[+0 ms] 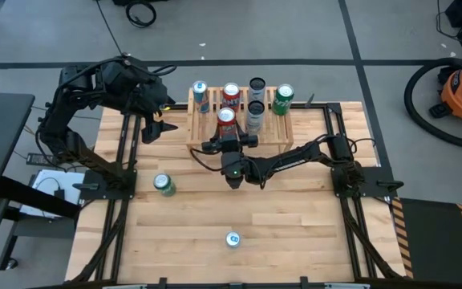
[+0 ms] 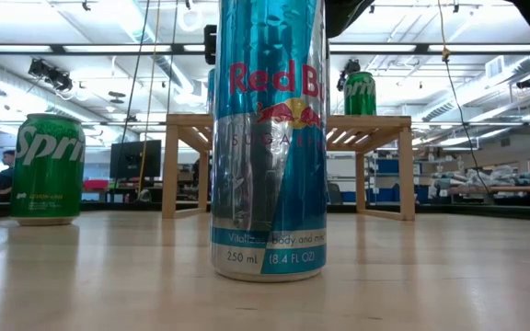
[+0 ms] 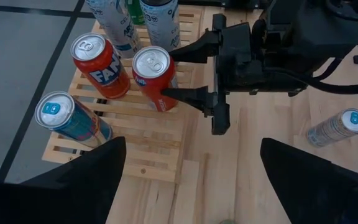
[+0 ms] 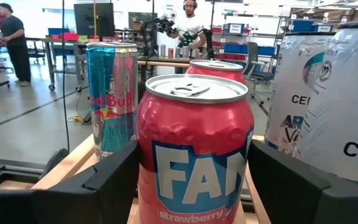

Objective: Place canned beverage on shelf
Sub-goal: Put the red soda can on the shelf aligned with the other red soda can

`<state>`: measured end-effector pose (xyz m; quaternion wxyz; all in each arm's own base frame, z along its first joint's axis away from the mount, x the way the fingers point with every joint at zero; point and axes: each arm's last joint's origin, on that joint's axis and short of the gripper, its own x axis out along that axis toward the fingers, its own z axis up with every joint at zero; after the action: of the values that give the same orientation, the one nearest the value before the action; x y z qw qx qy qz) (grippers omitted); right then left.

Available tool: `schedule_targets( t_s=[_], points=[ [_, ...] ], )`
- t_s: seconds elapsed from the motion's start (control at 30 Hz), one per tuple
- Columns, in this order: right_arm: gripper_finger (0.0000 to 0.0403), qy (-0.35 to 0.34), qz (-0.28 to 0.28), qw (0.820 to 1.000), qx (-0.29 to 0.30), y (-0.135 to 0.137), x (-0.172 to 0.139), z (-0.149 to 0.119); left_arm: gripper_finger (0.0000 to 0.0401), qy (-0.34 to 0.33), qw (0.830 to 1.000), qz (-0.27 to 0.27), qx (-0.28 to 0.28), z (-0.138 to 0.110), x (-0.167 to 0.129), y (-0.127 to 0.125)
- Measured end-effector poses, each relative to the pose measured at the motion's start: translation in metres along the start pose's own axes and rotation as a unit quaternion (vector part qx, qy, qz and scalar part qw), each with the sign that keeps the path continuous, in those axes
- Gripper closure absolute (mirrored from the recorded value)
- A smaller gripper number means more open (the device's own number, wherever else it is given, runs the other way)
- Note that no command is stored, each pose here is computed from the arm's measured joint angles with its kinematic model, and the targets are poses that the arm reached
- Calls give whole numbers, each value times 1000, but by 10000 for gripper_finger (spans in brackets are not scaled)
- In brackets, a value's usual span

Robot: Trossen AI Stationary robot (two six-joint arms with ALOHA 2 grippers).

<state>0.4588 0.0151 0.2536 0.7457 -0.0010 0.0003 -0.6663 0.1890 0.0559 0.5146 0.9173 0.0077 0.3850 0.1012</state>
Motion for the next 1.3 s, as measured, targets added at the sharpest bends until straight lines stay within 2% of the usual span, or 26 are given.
schedule_targets(
  t_s=[1.3],
  points=[
    [110, 0, 2, 1000, -9, 0, -1, 0, 28, 0, 1000, -1, 0, 0, 0, 0]
  ],
)
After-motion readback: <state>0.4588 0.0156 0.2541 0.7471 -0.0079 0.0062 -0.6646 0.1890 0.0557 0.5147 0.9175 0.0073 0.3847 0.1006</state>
